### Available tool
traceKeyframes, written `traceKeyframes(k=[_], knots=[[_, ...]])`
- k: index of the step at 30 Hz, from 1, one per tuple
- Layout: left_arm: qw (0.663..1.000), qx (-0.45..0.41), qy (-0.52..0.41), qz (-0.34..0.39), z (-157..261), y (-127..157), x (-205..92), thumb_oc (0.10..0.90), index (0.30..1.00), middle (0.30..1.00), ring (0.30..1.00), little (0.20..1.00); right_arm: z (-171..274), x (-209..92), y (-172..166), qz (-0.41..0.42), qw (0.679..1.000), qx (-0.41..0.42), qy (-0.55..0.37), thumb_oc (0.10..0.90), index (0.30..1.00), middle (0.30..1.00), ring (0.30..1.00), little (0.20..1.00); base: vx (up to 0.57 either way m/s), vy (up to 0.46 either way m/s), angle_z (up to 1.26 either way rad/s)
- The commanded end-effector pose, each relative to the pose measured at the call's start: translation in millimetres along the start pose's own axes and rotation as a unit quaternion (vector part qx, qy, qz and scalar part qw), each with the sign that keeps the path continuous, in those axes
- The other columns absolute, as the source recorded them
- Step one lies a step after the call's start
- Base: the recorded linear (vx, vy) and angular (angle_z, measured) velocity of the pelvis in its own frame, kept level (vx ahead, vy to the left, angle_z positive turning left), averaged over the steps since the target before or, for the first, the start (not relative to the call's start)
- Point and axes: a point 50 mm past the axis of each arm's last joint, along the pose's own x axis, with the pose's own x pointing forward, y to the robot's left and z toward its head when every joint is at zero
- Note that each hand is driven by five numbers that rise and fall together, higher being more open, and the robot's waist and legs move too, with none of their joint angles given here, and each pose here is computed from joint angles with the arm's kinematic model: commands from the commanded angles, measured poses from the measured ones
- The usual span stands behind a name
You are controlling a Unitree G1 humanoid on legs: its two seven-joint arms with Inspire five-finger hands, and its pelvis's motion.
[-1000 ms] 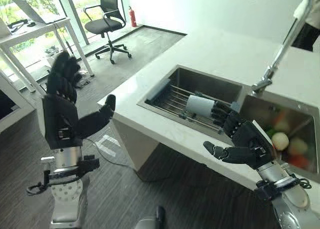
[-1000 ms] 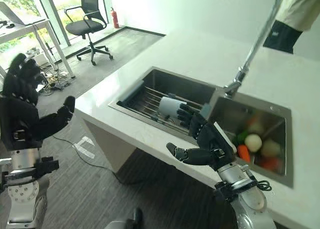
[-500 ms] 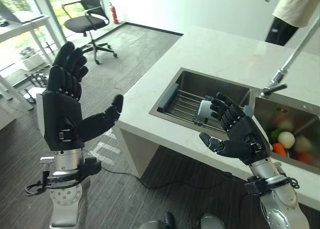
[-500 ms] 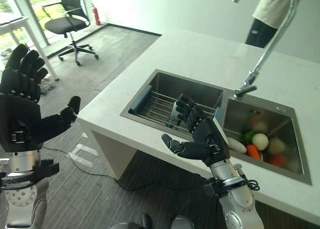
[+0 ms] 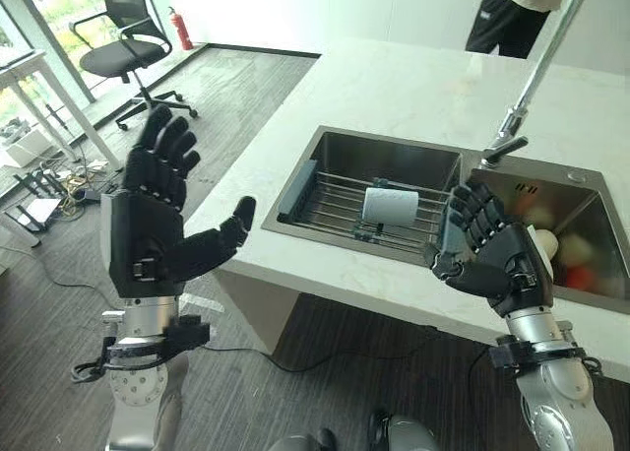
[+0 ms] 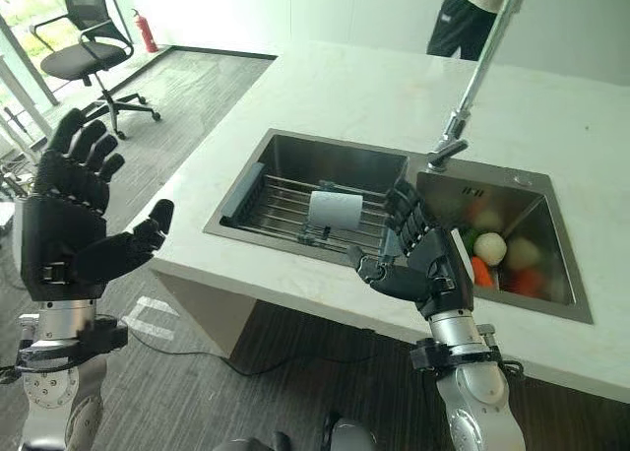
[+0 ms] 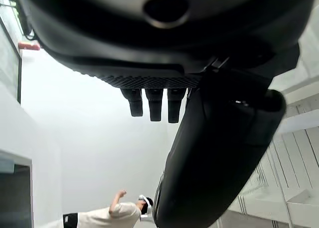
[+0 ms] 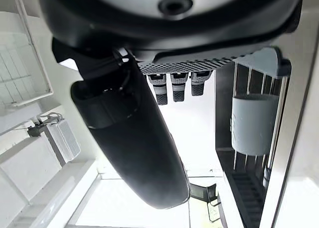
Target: Place the dishes in the dishwasher.
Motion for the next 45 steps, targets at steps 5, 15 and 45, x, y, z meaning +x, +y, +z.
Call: traceKeyframes(k=[5, 15, 45], knots=[[0.993, 0.008, -0.1, -0.068, 35.9, -5.8, 14.8, 0.8, 0.9, 0.9, 0.9, 0.9, 45.8, 22.2, -3.2, 0.039, 0.99, -0.024, -0.137, 0.8, 0.9, 0.9, 0.9, 0.9, 0.15, 0.267, -0.62], [0.977, 0.068, -0.099, -0.174, 41.3, -17.6, 35.9, 0.8, 0.9, 0.9, 0.9, 0.9, 51.3, 15.4, -2.7, 0.019, 0.99, -0.015, -0.137, 0.8, 0.9, 0.9, 0.9, 0.9, 0.12, 0.312, -0.42], [0.95, 0.182, 0.016, -0.252, 15.6, -44.0, 67.8, 0.8, 0.9, 0.9, 0.9, 0.9, 59.7, 42.5, 12.4, 0.053, 0.987, -0.05, -0.142, 0.8, 0.9, 0.9, 0.9, 0.9, 0.02, -0.068, -0.11]])
